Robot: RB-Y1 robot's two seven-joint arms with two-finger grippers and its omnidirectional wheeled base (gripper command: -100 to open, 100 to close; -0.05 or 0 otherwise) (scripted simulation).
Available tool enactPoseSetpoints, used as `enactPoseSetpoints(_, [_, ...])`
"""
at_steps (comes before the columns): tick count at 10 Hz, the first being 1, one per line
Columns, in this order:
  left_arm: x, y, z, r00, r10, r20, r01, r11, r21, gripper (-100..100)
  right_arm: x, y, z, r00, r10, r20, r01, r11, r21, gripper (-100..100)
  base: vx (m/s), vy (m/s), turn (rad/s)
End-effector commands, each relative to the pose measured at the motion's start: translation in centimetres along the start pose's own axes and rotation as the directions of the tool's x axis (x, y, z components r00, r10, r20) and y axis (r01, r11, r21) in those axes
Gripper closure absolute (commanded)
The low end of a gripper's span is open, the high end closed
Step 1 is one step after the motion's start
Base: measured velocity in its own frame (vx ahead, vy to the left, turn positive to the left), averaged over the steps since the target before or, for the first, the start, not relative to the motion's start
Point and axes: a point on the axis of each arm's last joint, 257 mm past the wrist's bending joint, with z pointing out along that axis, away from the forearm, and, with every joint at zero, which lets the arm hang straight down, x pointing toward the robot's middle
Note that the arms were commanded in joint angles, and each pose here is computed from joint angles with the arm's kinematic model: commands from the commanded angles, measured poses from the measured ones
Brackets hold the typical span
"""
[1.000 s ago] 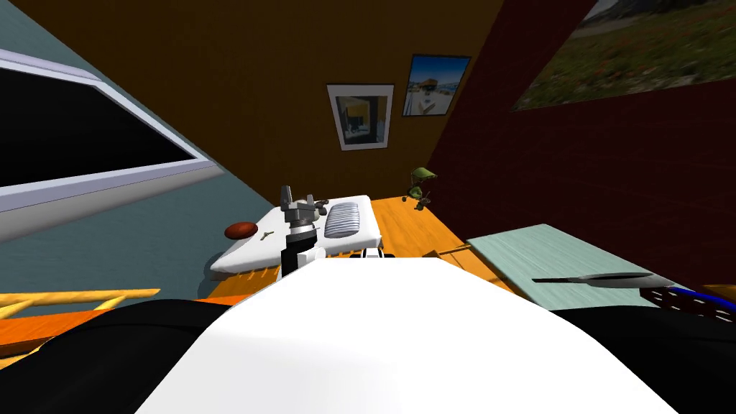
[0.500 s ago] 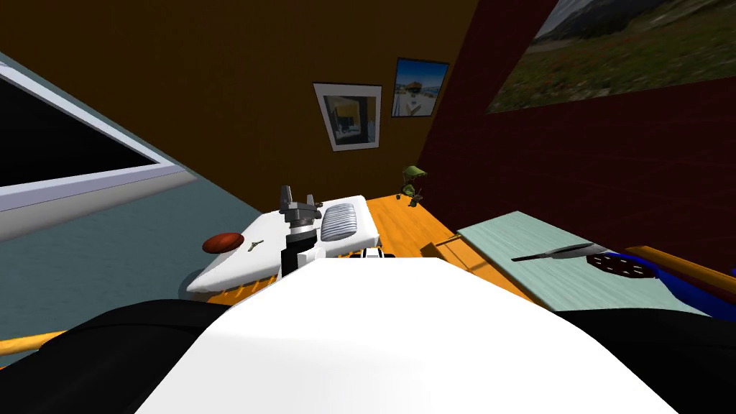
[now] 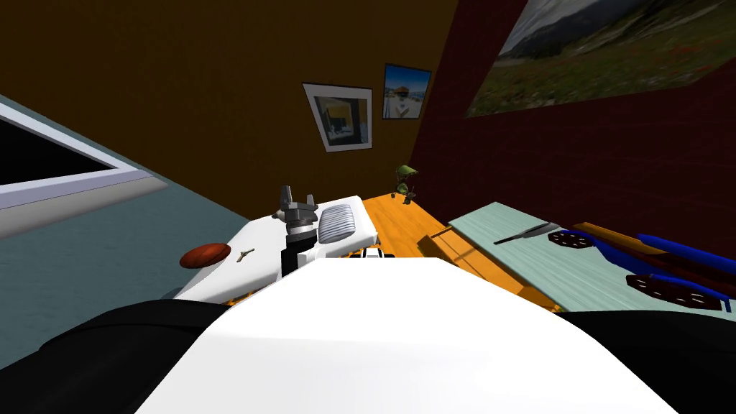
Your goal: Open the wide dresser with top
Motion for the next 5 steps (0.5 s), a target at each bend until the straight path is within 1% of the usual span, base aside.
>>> enactPoseSetpoints(1, [0.00, 0.00, 0.00, 1.0000, 0.000, 0.000, 0.000, 1.0000, 0.000, 0, -3.61, 0.14, 1.90, 0.998, -0.008, 0.067, 0.009, 1.000, -0.014, -100, -0.049, 0.065, -0.188])
enactPoseSetpoints(2, [0.00, 0.00, 0.00, 1.0000, 0.000, 0.000, 0.000, 1.0000, 0.000, 0, -3.75, 0.58, 1.88, 0.997, -0.008, 0.073, 0.010, 0.999, -0.032, -100, -0.033, 0.044, -0.126])
enactPoseSetpoints(5, [0.00, 0.00, 0.00, 1.0000, 0.000, 0.000, 0.000, 1.0000, 0.000, 0, -3.75, 0.58, 1.88, 0.997, -0.008, 0.073, 0.010, 0.999, -0.032, -100, -0.003, 0.003, -0.010])
